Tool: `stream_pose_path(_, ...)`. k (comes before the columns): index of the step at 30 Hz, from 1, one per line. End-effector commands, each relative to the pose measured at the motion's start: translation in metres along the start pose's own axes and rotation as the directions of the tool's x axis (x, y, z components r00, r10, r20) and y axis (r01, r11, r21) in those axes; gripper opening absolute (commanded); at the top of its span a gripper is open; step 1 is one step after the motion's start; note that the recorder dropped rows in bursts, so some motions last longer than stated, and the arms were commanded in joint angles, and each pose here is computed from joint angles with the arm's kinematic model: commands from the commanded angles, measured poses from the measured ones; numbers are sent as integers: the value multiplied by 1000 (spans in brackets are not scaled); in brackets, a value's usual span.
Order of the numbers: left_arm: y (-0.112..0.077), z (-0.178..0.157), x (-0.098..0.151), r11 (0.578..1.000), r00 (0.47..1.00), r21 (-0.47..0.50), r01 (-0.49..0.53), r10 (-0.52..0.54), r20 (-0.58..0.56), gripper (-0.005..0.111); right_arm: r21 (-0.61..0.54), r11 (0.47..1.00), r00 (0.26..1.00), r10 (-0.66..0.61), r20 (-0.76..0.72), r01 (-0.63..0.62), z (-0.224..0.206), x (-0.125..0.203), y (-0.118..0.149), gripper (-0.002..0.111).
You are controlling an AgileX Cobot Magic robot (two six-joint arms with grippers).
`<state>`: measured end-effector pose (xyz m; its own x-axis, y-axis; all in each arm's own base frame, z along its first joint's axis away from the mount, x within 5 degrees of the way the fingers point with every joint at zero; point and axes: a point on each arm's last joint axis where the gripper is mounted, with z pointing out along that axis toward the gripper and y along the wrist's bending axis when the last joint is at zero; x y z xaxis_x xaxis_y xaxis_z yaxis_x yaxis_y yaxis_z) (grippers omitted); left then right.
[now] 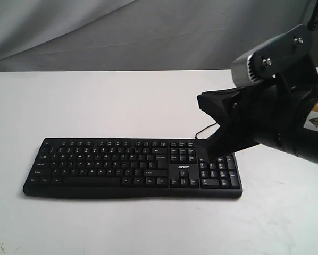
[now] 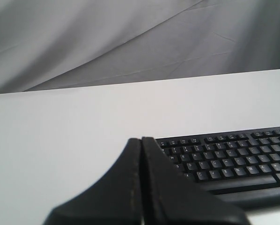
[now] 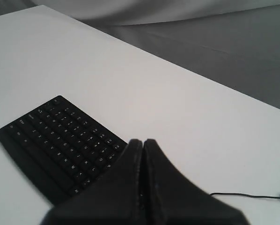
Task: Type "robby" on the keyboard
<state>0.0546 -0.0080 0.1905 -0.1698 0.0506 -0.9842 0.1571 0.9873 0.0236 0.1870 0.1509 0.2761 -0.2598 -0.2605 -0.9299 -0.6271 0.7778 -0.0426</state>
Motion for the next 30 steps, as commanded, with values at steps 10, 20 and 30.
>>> stream_pose_path(10,0,0,1,1000,1000,5,-3,3,7,0,103,990,991,89,95,-99,-50,26,-19,0)
stream_pose_path(20,0,0,1,1000,1000,5,-3,3,7,0,360,903,949,133,286,-235,-123,74,-44,0)
stream_pose_path(30,0,0,1,1000,1000,5,-3,3,7,0,465,839,933,125,338,-281,-146,104,-40,0)
